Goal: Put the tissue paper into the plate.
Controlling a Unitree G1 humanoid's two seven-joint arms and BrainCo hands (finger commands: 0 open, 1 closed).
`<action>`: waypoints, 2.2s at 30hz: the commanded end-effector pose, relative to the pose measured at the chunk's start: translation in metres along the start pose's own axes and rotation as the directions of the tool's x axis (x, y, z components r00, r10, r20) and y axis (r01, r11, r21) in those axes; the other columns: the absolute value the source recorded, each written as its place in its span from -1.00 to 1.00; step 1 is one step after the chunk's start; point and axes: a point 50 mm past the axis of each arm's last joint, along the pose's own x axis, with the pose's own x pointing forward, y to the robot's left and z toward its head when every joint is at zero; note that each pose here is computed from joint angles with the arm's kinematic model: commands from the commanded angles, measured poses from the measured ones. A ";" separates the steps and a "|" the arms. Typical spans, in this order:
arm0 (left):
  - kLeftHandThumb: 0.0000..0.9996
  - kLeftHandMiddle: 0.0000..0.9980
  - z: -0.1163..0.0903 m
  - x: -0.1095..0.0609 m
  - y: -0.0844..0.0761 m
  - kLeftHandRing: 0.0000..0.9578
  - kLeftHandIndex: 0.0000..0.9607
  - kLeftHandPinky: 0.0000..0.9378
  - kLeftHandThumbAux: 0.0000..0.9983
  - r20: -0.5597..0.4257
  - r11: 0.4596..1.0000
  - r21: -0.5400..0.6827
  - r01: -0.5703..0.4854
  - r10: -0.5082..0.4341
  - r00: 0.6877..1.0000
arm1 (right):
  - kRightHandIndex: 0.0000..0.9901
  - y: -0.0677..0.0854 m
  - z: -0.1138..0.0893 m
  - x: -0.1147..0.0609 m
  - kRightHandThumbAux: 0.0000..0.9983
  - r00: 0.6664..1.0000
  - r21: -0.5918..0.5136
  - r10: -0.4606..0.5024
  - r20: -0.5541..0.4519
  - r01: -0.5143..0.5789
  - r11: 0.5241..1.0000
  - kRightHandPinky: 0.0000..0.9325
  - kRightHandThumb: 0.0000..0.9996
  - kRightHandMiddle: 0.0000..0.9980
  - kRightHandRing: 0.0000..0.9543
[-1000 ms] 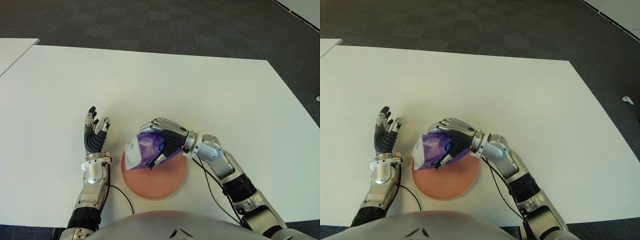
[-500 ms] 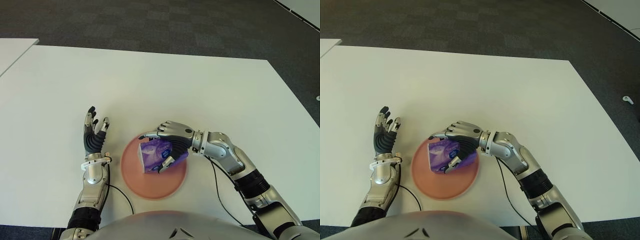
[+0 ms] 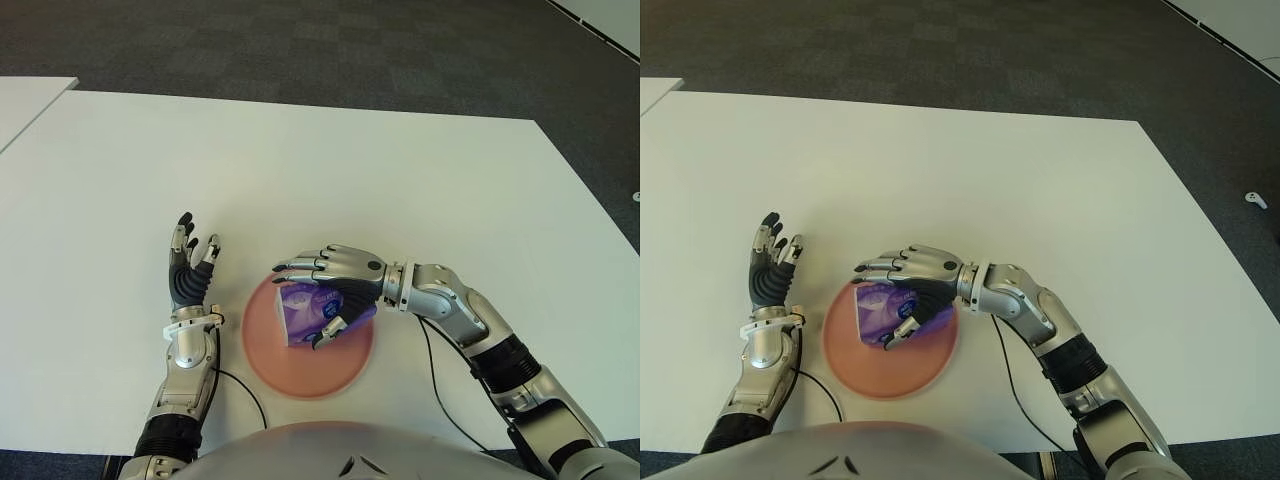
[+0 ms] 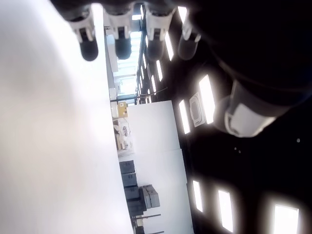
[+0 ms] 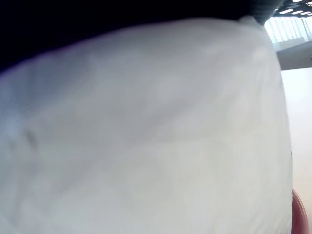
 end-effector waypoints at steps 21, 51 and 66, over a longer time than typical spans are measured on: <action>-1.00 -1.00 -0.041 -0.037 0.016 -1.00 -1.00 -1.00 0.06 -0.210 0.996 0.080 0.026 -0.009 0.978 | -1.00 -0.007 -0.007 0.000 -0.61 0.994 -0.031 -0.104 0.039 0.105 0.994 -1.00 -0.66 -1.00 -1.00; -1.00 -1.00 -0.035 -0.024 0.011 -1.00 -1.00 -1.00 0.15 -0.188 0.998 0.052 0.019 -0.009 0.982 | -1.00 -0.125 -0.040 -0.046 -0.61 0.787 0.221 -0.597 -0.157 0.617 0.755 -1.00 -0.45 -1.00 -1.00; -1.00 -1.00 -0.034 -0.021 0.011 -1.00 -1.00 -1.00 0.15 -0.176 0.997 0.068 0.035 -0.022 0.984 | -1.00 -0.160 -0.067 -0.078 -0.33 0.211 0.251 -0.958 -0.194 0.955 0.160 -1.00 -0.79 -1.00 -1.00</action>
